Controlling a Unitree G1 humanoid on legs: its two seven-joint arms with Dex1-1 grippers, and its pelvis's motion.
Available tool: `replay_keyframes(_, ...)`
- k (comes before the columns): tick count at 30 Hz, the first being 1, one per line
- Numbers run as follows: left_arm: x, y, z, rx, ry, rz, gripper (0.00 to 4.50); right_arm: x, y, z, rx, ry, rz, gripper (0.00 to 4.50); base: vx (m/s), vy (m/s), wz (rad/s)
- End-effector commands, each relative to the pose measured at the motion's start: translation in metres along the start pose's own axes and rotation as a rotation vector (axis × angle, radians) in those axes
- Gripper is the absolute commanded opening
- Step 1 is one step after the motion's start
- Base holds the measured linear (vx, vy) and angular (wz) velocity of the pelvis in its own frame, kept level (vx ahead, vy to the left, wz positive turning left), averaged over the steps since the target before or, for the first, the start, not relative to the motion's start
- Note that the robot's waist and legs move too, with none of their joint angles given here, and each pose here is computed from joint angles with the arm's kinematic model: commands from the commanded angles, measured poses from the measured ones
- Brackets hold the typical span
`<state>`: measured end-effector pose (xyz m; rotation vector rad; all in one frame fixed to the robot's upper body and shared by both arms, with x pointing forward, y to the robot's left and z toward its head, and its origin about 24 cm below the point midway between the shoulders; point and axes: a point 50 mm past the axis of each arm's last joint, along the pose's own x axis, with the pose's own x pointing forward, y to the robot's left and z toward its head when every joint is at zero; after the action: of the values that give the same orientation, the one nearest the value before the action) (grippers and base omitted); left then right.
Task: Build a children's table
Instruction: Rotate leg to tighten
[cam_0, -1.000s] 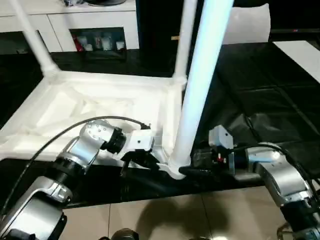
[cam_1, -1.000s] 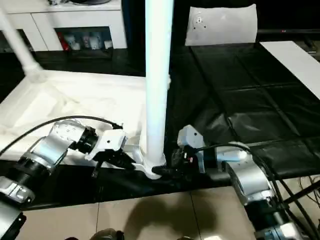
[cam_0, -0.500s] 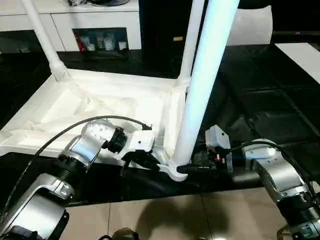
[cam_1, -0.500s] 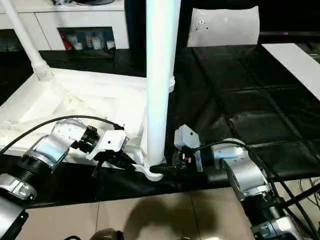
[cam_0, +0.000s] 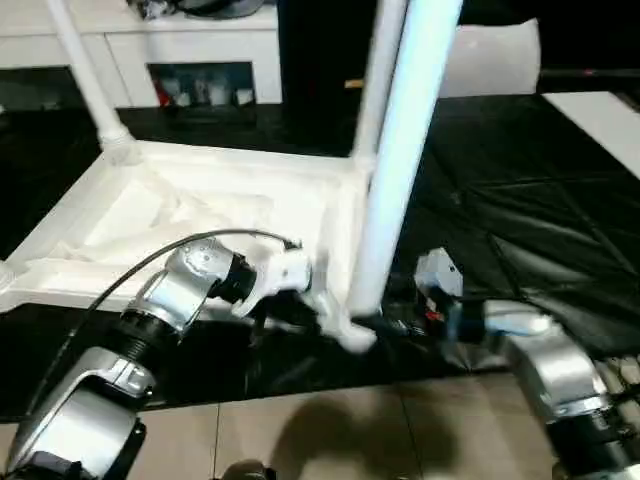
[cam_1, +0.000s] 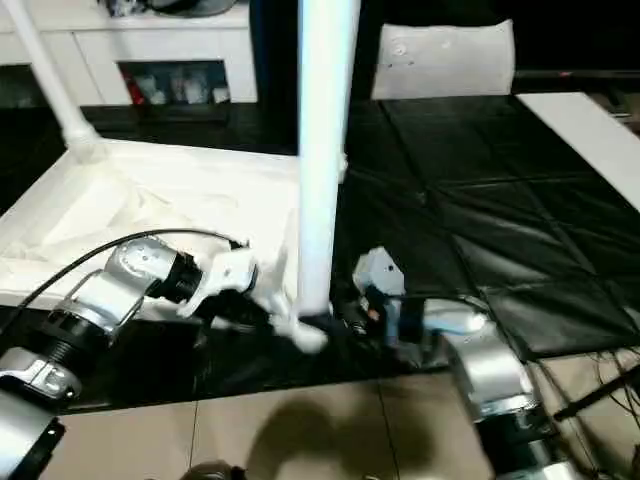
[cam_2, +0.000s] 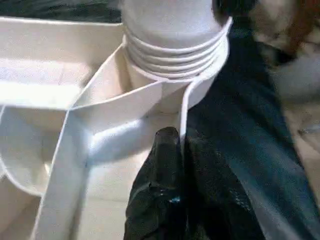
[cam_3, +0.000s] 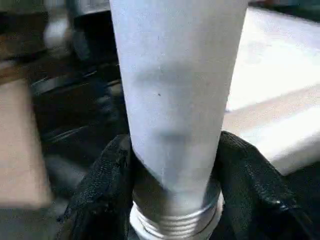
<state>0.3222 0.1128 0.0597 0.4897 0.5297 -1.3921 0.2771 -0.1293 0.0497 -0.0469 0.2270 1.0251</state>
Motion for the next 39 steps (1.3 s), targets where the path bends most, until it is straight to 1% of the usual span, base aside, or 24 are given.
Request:
replay_keyframes(1,0.026,0.0,0.028,-0.055,-0.121,0.107,0.0,0.027,0.017,-0.017,0.105,0.061,-0.026,2.05,-0.07,0.023,-0.06)
replay_keyframes(3,0.032,0.003,0.036,-0.112,-0.159,0.181,0.0,0.036,0.013,-0.016,0.166,0.045,-0.129,2.04,-0.059,0.038,-0.13)
replay_keyframes(5,0.037,0.011,0.046,-0.181,-0.199,0.307,0.0,0.048,0.008,-0.013,0.243,0.034,-0.255,2.04,-0.041,0.054,-0.16)
replay_keyframes(8,0.039,0.017,0.053,-0.238,-0.233,0.416,0.0,0.058,0.004,-0.01,0.295,0.037,-0.351,2.04,-0.02,0.038,-0.1)
replay_keyframes(9,0.04,0.018,0.054,-0.245,-0.236,0.428,0.0,0.059,0.003,-0.01,0.3,0.04,-0.364,2.04,0.0,0.0,0.0)
replay_keyframes(10,0.041,0.019,0.059,-0.281,-0.252,0.485,0.0,0.065,0.0,-0.008,0.324,0.05,-0.429,2.04,0.0,0.0,0.0)
replay_keyframes(13,0.04,0.019,0.061,-0.29,-0.259,0.511,0.0,0.068,-0.002,-0.004,0.343,0.029,-0.448,2.04,0.0,0.0,0.0)
replay_keyframes(14,0.039,0.019,0.06,-0.275,-0.254,0.51,0.0,0.069,-0.002,-0.002,0.34,0.018,-0.451,2.6,0.0,0.0,0.0)
replay_keyframes(16,0.038,0.017,0.058,-0.239,-0.243,0.493,0.0,0.067,-0.002,-0.002,0.321,0.015,-0.445,2.6,0.0,0.0,0.0)
replay_keyframes(17,0.037,0.015,0.054,-0.209,-0.231,0.473,0.0,0.064,-0.003,-0.003,0.306,0.01,-0.44,2.76,0.0,0.0,0.0)
replay_keyframes(19,0.036,0.014,0.05,-0.184,-0.219,0.454,0.0,0.061,-0.003,-0.004,0.289,0.004,-0.437,2.83,0.0,0.0,0.0)
replay_keyframes(20,0.036,0.013,0.049,-0.18,-0.215,0.452,0.0,0.06,-0.003,-0.004,0.286,0.004,-0.438,3.05,0.0,0.0,0.0)
replay_keyframes(22,0.03,0.01,0.04,-0.138,-0.197,0.399,0.0,0.048,-0.005,-0.003,0.229,-0.023,-0.41,3.05,0.0,0.0,0.0)
replay_keyframes(23,0.027,0.008,0.036,-0.114,-0.19,0.371,0.0,0.042,-0.006,-0.002,0.198,-0.034,-0.39,3.16,0.0,0.0,0.0)
replay_keyframes(26,0.022,0.006,0.029,-0.08,-0.173,0.318,0.0,0.027,-0.009,-0.002,0.145,-0.05,-0.343,3.42,0.017,-0.01,0.0)
replay_keyframes(27,0.022,0.006,0.029,-0.08,-0.173,0.318,0.0,0.027,-0.009,-0.002,0.145,-0.05,-0.343,3.5,0.0,0.0,0.0)
replay_keyframes(28,0.019,0.004,0.026,-0.057,-0.17,0.278,0.0,0.018,-0.012,-0.001,0.118,-0.057,-0.315,3.5,0.0,0.0,0.0)
replay_keyframes(30,0.016,0.0,0.023,-0.013,-0.171,0.204,0.0,0.004,-0.014,0.001,0.072,-0.059,-0.253,3.75,0.0,0.0,0.0)
replay_keyframes(32,0.011,-0.003,0.016,0.049,-0.131,0.114,0.0,-0.012,-0.014,0.003,0.013,-0.041,-0.138,3.9,0.0,0.0,0.0)
replay_keyframes(33,0.011,-0.003,0.016,0.049,-0.131,0.114,0.0,-0.012,-0.014,0.003,0.013,-0.041,-0.138,3.96,0.0,0.0,0.0)
replay_keyframes(34,0.009,-0.004,0.014,0.069,-0.115,0.086,0.0,-0.017,-0.014,0.003,-0.005,-0.031,-0.1,4.11,0.0,0.0,0.0)
replay_keyframes(35,0.007,-0.006,0.012,0.101,-0.092,0.034,0.0,-0.022,-0.013,0.003,-0.025,-0.008,-0.045,4.11,0.0,0.0,0.0)
replay_keyframes(36,0.005,-0.008,0.009,0.124,-0.073,-0.009,0.0,-0.026,-0.013,0.004,-0.04,0.012,0.0,4.23,0.0,0.0,0.0)
replay_keyframes(39,0.002,-0.012,0.007,0.162,-0.049,-0.095,0.0,-0.029,-0.014,0.006,-0.069,0.041,0.076,4.42,0.0,0.0,0.0)
